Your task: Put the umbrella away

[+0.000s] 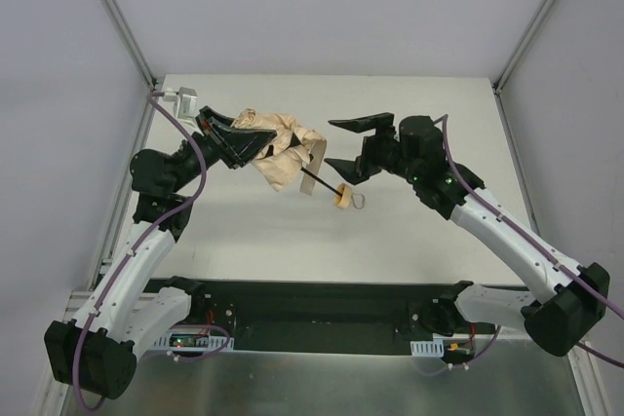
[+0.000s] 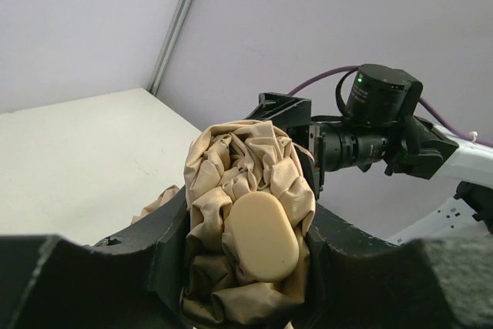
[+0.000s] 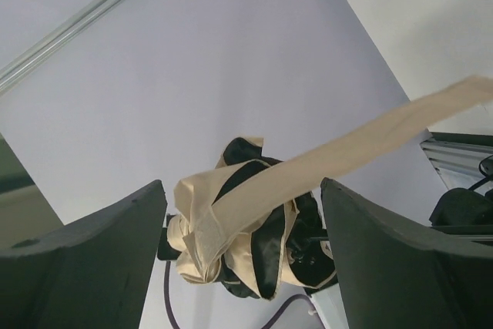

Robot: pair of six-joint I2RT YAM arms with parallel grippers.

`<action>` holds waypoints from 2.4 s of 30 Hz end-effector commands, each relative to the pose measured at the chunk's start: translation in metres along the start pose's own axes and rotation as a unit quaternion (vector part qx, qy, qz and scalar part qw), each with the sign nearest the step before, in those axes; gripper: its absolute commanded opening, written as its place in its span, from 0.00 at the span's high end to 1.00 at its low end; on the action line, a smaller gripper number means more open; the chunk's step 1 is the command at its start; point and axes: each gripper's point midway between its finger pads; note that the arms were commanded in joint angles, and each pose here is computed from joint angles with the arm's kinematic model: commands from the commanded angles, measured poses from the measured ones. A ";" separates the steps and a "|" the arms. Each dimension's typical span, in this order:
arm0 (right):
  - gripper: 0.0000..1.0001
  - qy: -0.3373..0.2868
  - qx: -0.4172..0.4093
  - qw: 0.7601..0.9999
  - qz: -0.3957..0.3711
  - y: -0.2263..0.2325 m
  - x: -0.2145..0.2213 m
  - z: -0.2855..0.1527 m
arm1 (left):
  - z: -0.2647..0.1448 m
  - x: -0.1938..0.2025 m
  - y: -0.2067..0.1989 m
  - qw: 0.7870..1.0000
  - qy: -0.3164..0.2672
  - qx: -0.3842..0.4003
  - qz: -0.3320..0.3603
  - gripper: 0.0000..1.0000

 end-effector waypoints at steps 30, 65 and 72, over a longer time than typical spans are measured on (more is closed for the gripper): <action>0.39 -0.001 -0.049 0.999 -0.004 0.044 0.026 0.023 | -0.003 -0.028 -0.039 0.996 -0.057 0.069 0.011 1.00; 1.00 0.550 -0.295 0.621 -0.475 0.120 0.239 -0.115 | 0.018 -0.031 -0.006 0.978 -0.088 0.054 -0.181 1.00; 1.00 0.593 -0.295 0.575 -0.481 0.089 0.240 -0.149 | 0.018 -0.032 -0.017 0.980 -0.072 0.075 -0.172 1.00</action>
Point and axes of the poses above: each gripper's point midway between its finger pads, its own z axis out along the fingers, its own y axis along the line the jaws close on, x = y × z, and after that the axes turned 1 degree about -z, right-handed
